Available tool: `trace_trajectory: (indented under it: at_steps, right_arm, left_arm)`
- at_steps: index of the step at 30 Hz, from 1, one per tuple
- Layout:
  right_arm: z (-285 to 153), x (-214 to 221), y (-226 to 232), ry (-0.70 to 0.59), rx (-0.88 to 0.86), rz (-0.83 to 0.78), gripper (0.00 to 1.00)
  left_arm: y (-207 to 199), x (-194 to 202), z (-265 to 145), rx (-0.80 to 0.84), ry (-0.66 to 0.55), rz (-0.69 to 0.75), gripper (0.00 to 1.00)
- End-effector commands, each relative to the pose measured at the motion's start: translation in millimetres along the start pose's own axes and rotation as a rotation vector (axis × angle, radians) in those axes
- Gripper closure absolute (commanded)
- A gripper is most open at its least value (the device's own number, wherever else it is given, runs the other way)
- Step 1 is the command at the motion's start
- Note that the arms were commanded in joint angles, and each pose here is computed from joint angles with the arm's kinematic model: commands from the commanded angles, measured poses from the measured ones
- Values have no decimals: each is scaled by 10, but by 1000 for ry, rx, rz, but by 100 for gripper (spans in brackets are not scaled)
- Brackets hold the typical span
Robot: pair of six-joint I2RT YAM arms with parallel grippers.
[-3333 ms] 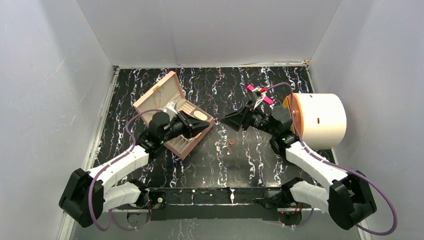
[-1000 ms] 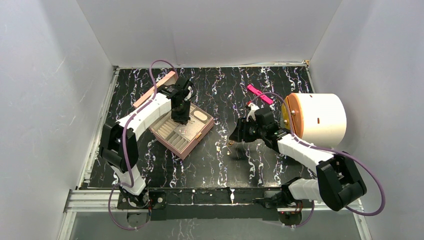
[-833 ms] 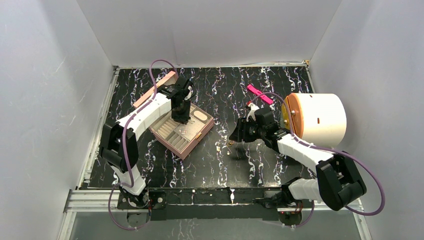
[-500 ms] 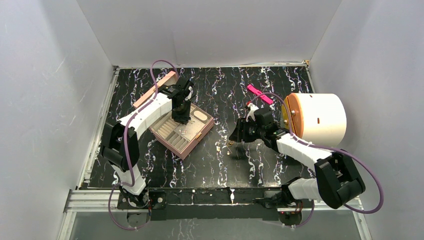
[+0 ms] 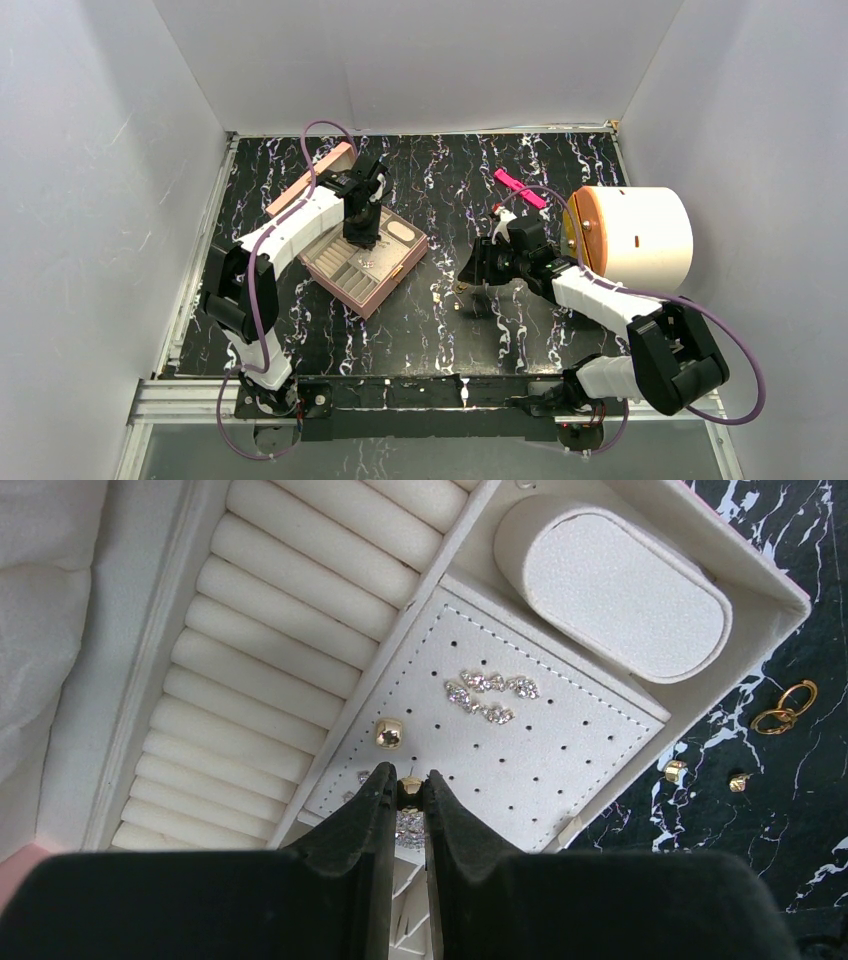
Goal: Organize the mixed jewelry
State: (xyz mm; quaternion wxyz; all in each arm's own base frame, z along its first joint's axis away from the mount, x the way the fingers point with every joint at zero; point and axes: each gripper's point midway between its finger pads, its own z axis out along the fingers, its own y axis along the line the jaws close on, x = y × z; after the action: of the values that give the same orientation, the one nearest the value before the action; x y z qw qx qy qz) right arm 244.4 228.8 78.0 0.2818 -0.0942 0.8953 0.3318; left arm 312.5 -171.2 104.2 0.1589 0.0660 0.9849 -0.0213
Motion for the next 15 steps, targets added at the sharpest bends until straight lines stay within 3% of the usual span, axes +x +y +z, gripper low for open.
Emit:
trace_trajectory:
  at_steps: [1, 15]
  right_arm:
    - [13, -156, 69, -50, -18, -29, 42]
    - [8, -157, 80, -49, -23, -30, 42]
  left_arm:
    - [59, 55, 31, -21, 16, 12, 89]
    - [36, 13, 12, -4, -21, 3, 90]
